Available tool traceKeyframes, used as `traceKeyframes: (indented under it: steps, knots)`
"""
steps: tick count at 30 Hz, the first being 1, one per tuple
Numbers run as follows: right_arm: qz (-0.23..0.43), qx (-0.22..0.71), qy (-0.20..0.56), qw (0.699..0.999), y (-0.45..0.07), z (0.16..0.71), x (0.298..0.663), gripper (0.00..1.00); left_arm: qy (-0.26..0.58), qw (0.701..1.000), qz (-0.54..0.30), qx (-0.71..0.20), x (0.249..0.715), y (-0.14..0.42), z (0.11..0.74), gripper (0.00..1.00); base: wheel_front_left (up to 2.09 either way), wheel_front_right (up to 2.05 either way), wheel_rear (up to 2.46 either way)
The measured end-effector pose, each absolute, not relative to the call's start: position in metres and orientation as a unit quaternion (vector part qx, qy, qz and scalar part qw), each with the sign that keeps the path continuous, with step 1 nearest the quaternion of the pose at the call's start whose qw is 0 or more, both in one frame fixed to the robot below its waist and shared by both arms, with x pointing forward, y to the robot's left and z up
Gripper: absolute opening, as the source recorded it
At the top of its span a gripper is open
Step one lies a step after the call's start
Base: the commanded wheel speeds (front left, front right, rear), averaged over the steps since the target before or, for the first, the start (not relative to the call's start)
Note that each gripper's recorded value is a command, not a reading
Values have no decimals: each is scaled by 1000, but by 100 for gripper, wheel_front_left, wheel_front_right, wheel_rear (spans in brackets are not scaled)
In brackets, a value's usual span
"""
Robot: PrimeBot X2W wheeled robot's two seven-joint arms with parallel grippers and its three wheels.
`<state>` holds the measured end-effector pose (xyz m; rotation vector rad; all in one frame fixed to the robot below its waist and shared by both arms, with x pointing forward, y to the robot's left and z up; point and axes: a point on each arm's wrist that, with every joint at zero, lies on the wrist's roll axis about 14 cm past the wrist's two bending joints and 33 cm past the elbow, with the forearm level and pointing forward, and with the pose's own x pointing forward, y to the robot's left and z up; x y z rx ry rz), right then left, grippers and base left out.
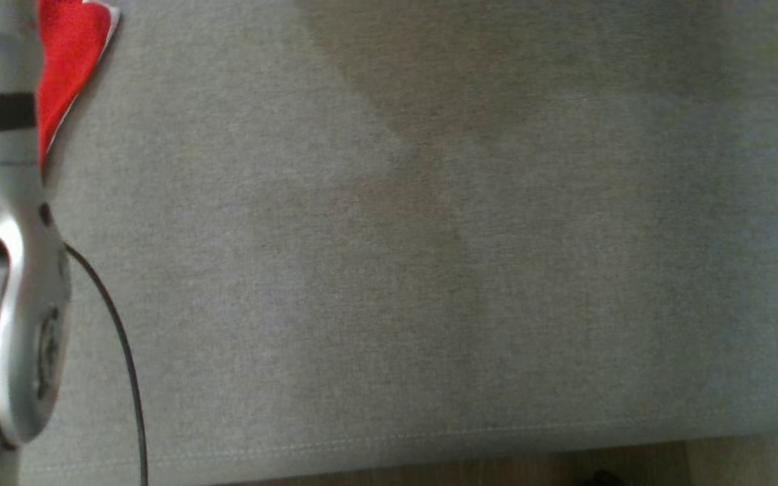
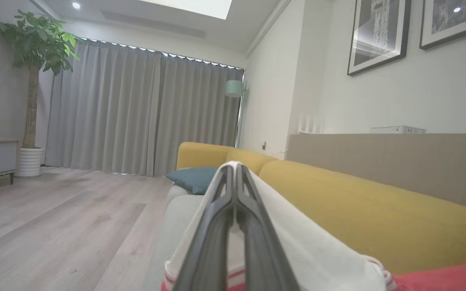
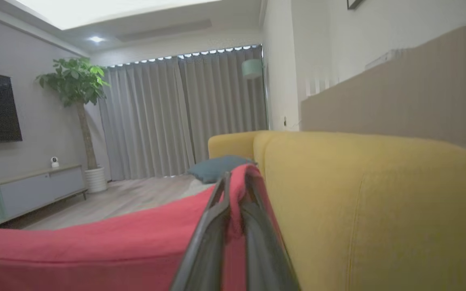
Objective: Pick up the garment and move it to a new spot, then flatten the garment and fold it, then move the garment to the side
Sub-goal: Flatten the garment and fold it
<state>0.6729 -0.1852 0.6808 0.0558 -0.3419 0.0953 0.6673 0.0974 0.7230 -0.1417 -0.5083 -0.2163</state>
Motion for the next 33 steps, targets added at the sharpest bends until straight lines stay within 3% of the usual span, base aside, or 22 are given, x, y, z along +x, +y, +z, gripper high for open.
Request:
traceKeyframes:
  steps: [8,12,24,33]
  knots:
    - [50,66,-27,996,-177,553,657,0,-176,974,-139,-36,652,91,643,0,0,0,0]
    - [57,69,14,996,-172,524,639,0,-132,981,-138,-24,635,101,602,0,0,0,0]
    - [100,-3,186,978,-181,457,551,0,25,985,-166,28,524,133,490,0,0,0,0]
    - [129,-28,252,959,-190,445,497,0,77,968,-238,26,446,118,477,0,0,0,0]
